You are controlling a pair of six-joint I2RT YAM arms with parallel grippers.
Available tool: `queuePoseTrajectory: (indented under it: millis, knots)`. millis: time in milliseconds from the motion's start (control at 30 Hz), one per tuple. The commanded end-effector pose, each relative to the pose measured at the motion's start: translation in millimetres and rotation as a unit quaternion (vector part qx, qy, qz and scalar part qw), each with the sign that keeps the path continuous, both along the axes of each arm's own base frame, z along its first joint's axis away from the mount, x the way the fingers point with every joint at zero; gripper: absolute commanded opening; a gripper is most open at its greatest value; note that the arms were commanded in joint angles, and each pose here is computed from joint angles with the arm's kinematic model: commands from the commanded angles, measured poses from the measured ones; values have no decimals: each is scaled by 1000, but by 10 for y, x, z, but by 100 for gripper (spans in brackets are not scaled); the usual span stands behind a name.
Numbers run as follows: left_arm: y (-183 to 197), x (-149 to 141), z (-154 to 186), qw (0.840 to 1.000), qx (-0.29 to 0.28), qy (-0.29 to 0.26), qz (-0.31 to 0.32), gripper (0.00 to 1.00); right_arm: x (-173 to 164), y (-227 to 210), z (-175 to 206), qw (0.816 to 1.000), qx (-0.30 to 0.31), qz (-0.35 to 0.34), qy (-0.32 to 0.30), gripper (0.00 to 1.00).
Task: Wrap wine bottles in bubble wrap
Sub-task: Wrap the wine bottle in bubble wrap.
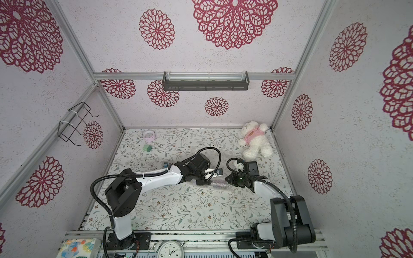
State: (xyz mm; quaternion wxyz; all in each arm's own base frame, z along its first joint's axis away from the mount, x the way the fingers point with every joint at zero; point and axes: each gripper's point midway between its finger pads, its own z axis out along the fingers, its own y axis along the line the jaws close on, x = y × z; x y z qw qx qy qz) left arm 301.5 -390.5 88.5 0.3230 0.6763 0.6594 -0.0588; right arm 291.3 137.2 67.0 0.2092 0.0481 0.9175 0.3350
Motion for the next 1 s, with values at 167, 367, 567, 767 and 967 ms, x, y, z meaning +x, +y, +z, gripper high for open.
queuePoseTrajectory:
  millis: [167, 367, 567, 767, 967]
  knots:
    - [146, -192, 545, 998, -47, -50, -7, 64, 11, -89, -93, 999, -31, -16, 23, 0]
    - [77, -500, 117, 995, 20, -77, -55, 64, 38, -62, -79, 999, -26, -13, 26, 0]
    - [-80, -372, -113, 991, 28, -110, -69, 66, 53, -40, -82, 999, -24, -9, 28, 0]
    - [-114, -237, -308, 993, 39, -88, -74, 67, 48, -31, -94, 999, -30, 2, 32, 0]
    - [-89, -180, -336, 993, 39, -88, -74, 68, 40, -35, -106, 998, -40, 16, 34, 0]
